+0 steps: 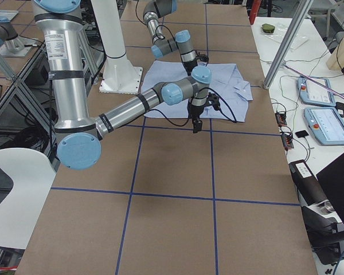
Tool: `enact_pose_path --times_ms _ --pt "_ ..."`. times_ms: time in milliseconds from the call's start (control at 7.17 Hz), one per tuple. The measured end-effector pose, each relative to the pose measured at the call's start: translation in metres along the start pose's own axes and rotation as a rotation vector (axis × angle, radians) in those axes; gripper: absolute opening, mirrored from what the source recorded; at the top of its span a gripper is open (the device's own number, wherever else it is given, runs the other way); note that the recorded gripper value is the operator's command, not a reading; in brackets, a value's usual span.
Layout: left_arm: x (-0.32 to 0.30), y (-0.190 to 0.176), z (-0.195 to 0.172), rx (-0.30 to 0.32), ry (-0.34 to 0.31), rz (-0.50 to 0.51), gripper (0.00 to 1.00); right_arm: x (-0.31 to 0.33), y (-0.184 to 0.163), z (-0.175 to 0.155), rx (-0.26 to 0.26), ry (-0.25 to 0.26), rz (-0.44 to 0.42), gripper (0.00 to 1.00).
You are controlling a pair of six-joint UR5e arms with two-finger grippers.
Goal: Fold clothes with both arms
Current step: 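Lay the sleeve on the shirt front and open the left gripper, then move the right gripper to the shirt's side edge near the hem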
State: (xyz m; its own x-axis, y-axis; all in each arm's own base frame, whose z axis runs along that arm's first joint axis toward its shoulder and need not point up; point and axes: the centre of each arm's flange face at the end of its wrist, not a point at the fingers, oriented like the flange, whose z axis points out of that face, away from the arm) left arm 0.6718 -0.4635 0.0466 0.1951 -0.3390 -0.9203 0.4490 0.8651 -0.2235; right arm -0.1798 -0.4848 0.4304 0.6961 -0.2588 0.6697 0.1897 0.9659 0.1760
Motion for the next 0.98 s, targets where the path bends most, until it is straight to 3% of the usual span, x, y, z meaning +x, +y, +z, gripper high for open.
enact_pose_path --times_ms 418,697,976 --pt "-0.054 -0.023 -0.051 -0.023 -0.046 0.094 0.99 -0.045 0.003 0.009 0.096 -0.093 0.115 1.0" --pt "-0.084 -0.041 -0.092 -0.024 -0.092 0.154 0.98 -0.1 0.025 0.035 0.105 -0.142 0.191 0.99" --pt "-0.108 -0.048 -0.129 -0.02 -0.105 0.187 0.98 -0.151 0.069 0.068 0.093 -0.153 0.259 0.99"
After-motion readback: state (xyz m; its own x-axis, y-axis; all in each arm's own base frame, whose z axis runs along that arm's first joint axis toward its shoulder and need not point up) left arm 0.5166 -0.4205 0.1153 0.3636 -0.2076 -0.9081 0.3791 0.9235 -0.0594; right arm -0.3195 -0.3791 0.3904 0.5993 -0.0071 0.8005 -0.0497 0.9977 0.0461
